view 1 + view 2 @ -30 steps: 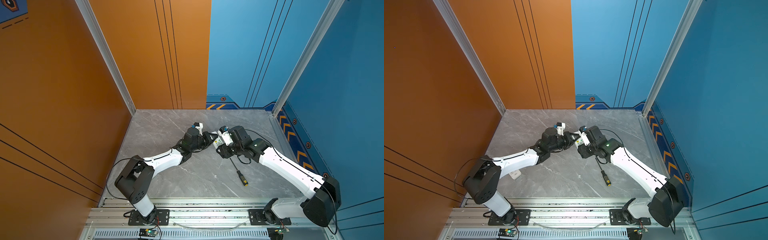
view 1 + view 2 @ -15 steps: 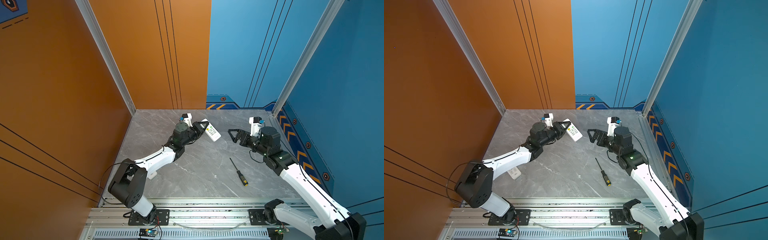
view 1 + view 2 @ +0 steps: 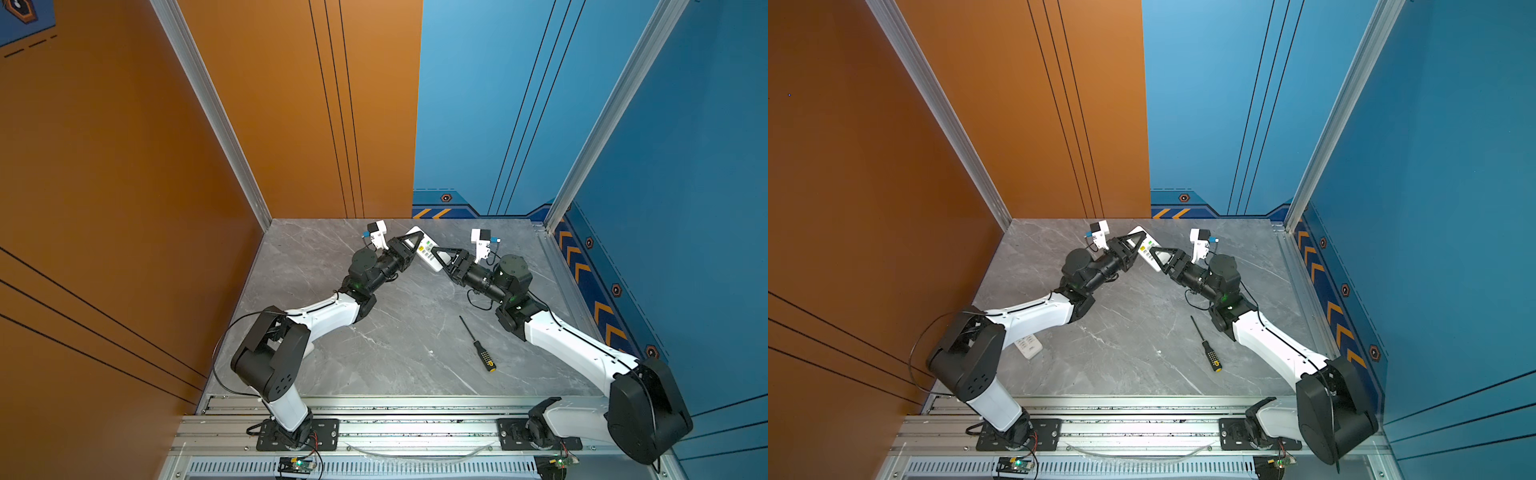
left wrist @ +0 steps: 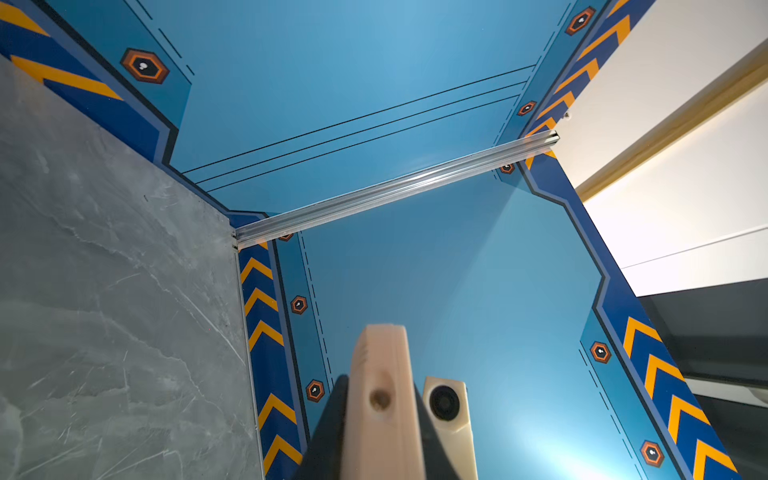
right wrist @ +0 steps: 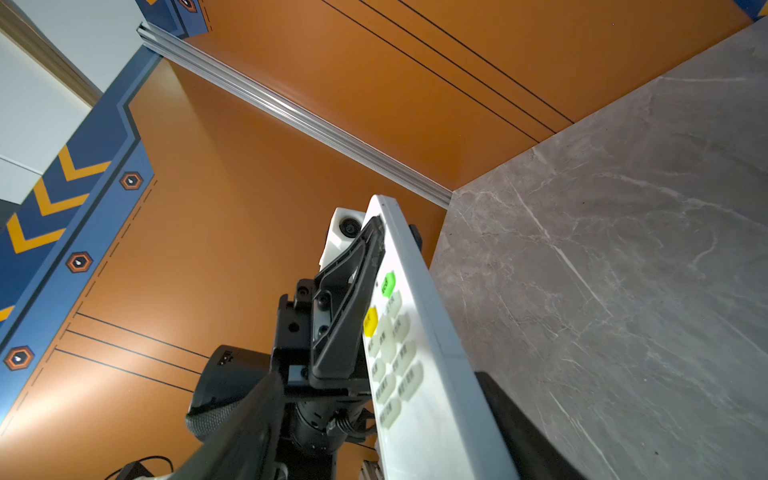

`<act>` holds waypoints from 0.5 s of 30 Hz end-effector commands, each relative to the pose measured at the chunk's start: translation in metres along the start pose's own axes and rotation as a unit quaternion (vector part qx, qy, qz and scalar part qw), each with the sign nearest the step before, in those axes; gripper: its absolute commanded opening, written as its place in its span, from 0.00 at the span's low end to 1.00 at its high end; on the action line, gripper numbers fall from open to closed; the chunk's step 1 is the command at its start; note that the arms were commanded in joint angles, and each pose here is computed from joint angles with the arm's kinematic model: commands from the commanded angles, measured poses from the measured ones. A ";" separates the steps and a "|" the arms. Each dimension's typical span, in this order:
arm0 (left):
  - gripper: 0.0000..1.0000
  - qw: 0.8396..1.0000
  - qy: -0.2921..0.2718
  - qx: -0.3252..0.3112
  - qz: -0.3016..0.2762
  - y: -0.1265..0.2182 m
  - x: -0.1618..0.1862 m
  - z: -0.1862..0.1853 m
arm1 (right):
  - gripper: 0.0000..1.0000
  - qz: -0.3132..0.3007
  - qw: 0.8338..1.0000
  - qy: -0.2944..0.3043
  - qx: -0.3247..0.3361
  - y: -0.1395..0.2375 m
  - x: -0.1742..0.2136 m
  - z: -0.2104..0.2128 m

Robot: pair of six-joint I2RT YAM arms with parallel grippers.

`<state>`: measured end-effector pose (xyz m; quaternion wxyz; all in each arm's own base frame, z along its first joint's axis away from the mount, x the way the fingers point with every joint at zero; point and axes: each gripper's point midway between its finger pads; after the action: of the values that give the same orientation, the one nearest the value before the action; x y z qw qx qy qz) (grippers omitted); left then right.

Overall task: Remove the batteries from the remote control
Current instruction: 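Lift the remote with the right gripper while the left arm moves to meet it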

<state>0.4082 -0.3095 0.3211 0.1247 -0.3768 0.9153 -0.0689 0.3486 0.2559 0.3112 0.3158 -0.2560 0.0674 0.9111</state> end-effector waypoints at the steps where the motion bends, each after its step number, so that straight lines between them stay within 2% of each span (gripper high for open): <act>1: 0.00 0.999 0.002 0.051 -0.010 -0.003 0.000 -0.025 | 0.55 -0.010 0.998 0.000 -0.067 -0.001 -0.008 0.032; 2: 0.00 0.999 0.002 0.053 -0.009 -0.003 0.001 -0.026 | 0.50 -0.013 0.998 0.001 -0.067 -0.001 -0.009 0.033; 4: 0.00 0.998 0.001 0.057 -0.005 -0.004 0.004 -0.029 | 0.46 -0.014 0.998 0.001 -0.063 -0.003 -0.011 0.032; 5: 0.00 0.998 0.001 0.059 -0.002 -0.005 0.007 -0.030 | 0.40 -0.014 0.998 0.003 -0.065 -0.003 -0.012 0.033; 8: 0.11 0.998 0.001 0.064 0.006 -0.005 0.013 -0.031 | 0.17 -0.012 0.998 0.006 -0.069 -0.004 -0.016 0.038; 10: 0.44 0.998 0.001 0.061 0.010 -0.003 0.015 -0.028 | 0.08 -0.010 0.998 0.011 -0.066 0.000 -0.019 0.040; 11: 0.52 0.998 0.002 0.057 0.011 -0.002 0.014 -0.027 | 0.06 -0.006 0.998 0.019 -0.066 0.002 -0.020 0.043; 13: 0.77 1.000 0.009 0.018 0.018 0.001 0.010 -0.016 | 0.03 0.007 0.998 0.044 -0.048 0.012 -0.020 0.045; 14: 1.00 1.000 0.010 -0.003 0.019 0.006 0.005 -0.014 | 0.02 0.016 0.997 0.061 -0.034 0.015 -0.020 0.043; 15: 0.98 1.000 0.009 -0.021 0.015 0.012 -0.002 -0.015 | 0.02 0.034 0.996 0.082 -0.005 0.021 -0.016 0.037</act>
<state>0.4003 -0.3133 0.3314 0.1164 -0.3676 0.9184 -0.0890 0.3457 0.2506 0.3321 0.3014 -0.2743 0.0594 0.9113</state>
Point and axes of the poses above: each gripper's point midway between its finger pads, its own y axis back along the fingers, its own z axis along the line the jaws close on, x = y × z, and after that the axes turned 3 degrees about y, right-handed
